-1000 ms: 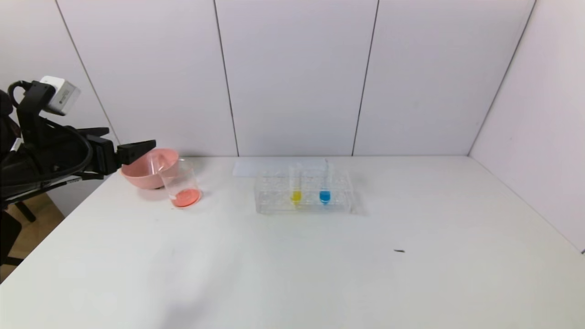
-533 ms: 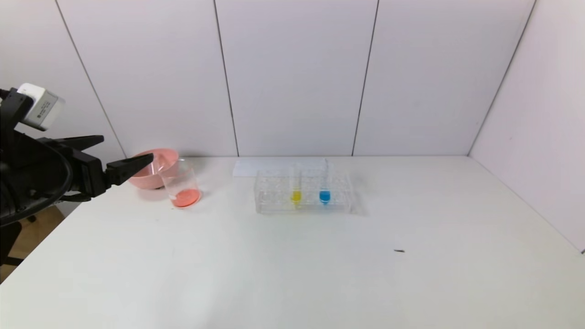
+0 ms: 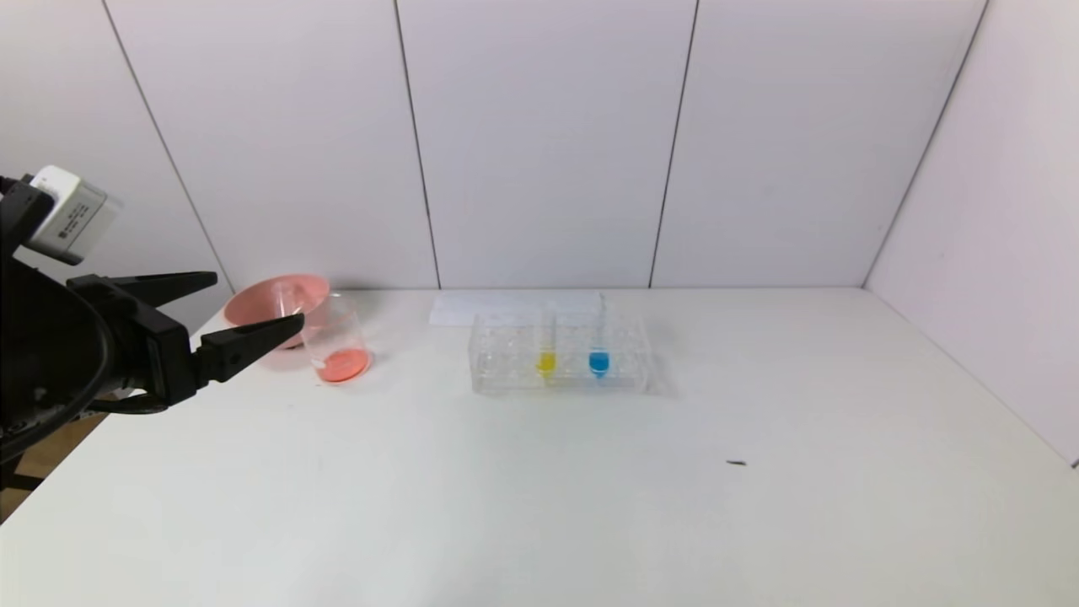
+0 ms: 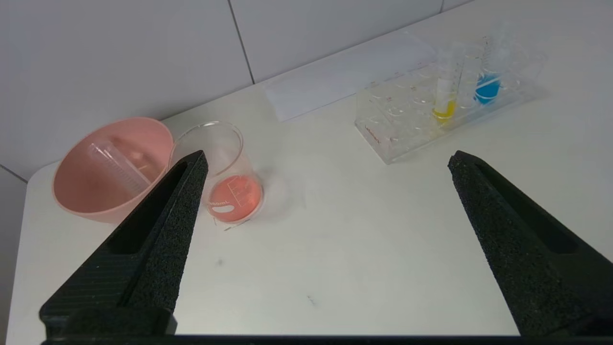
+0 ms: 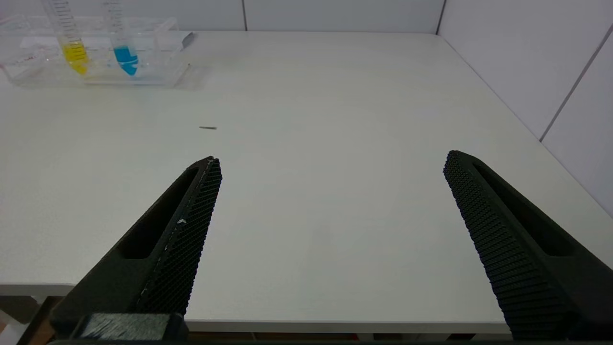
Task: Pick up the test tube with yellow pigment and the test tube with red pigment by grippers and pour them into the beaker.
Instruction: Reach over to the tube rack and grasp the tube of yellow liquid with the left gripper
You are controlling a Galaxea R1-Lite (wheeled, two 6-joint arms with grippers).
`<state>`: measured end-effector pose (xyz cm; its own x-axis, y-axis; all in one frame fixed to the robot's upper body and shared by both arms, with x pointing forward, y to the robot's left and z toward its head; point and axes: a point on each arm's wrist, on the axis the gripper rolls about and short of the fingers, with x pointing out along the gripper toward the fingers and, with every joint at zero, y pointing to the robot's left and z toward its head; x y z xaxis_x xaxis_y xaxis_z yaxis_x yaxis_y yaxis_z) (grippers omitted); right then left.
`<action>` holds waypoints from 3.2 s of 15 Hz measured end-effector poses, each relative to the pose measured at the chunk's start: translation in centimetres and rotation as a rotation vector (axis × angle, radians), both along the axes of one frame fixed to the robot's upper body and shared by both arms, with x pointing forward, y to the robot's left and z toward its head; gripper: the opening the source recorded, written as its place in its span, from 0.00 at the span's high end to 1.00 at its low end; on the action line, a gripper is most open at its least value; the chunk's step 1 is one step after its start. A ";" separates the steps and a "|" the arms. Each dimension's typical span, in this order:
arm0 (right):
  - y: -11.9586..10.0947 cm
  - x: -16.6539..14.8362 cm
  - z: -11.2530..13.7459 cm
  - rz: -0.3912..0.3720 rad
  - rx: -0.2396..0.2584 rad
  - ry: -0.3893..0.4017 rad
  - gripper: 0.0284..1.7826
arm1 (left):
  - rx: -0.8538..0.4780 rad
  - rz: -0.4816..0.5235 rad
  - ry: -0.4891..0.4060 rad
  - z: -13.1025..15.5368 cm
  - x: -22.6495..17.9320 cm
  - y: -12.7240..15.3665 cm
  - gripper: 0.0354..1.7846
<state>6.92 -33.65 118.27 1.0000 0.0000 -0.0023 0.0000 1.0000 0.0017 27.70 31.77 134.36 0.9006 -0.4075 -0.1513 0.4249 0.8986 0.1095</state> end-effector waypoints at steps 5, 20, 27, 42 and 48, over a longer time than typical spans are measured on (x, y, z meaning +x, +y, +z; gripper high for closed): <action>0.0 0.0 0.0 0.000 0.000 0.000 0.05 | -0.028 0.019 0.087 0.0 -1.0 0.1 0.01; 0.0 0.0 0.0 0.000 0.000 -0.001 0.05 | -0.028 0.106 0.152 -0.2 -1.7 0.3 0.01; 0.0 0.0 0.0 0.000 0.000 -0.001 0.05 | -0.015 -0.004 0.164 -0.6 -1.2 -1.6 0.01; 0.0 0.0 0.0 0.000 0.000 -0.001 0.05 | -0.091 -0.212 0.167 -3.7 3.8 -8.6 0.01; 0.0 0.0 0.0 0.000 0.000 -0.001 0.05 | -0.097 -0.233 0.185 -4.5 5.9 -10.9 0.01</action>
